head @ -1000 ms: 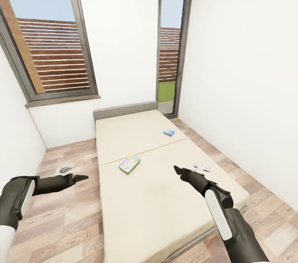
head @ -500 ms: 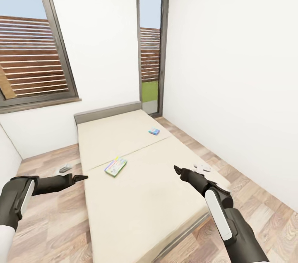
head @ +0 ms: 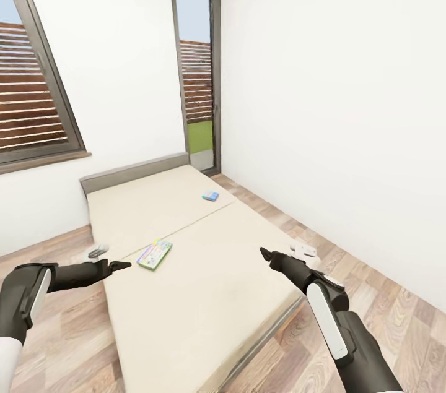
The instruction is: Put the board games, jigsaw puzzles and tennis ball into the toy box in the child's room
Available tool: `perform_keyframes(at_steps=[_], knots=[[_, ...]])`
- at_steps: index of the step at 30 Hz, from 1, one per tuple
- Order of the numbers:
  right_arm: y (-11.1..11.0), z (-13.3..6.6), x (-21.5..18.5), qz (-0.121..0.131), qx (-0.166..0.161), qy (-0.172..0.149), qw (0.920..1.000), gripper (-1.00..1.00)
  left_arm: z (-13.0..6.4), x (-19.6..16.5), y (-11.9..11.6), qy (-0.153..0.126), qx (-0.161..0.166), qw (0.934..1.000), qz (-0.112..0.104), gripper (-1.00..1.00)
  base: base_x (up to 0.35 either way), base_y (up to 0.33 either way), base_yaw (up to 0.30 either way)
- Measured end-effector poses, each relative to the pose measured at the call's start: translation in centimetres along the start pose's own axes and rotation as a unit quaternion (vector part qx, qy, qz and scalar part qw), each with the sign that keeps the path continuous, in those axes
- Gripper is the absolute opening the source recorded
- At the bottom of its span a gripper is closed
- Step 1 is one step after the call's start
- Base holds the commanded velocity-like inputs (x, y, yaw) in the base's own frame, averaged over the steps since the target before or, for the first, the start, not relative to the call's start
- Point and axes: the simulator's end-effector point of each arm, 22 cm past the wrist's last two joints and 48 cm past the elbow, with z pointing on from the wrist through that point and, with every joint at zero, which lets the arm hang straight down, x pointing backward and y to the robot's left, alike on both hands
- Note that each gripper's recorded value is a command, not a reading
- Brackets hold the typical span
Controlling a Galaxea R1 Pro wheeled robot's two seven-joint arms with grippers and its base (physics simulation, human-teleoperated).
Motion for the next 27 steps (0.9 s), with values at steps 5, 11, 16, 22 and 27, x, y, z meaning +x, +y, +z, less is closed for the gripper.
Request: perform_keyframes(at_steps=[5, 11, 16, 22, 27], knots=[[0.00, -0.01, 0.00, 0.000, 0.000, 0.000, 1.0000, 1.00, -0.08, -0.03, 0.06, 0.000, 0.000, 1.0000, 0.000, 1.00, -0.071, 0.085, -0.279], [0.01, -0.02, -0.01, 0.000, 0.000, 0.000, 1.0000, 1.00, -0.10, -0.05, 0.06, -0.001, 0.000, 1.0000, 0.001, 1.00, -0.015, 0.018, -0.279], [0.01, -0.02, -0.01, 0.000, 0.000, 0.000, 1.0000, 1.00, -0.10, -0.04, 0.06, -0.001, 0.000, 1.0000, 0.000, 1.00, -0.003, 0.058, -0.279], [0.02, -0.02, -0.01, 0.000, 0.000, 0.000, 1.0000, 1.00, -0.11, -0.04, 0.05, -0.001, 0.000, 1.0000, -0.001, 1.00, 0.000, 0.172, -0.237], [0.04, -0.01, 0.00, 0.000, 0.000, 0.000, 1.0000, 1.00, -0.11, -0.05, 0.06, -0.001, 0.000, 1.0000, -0.001, 1.00, -0.023, 0.076, -0.093]])
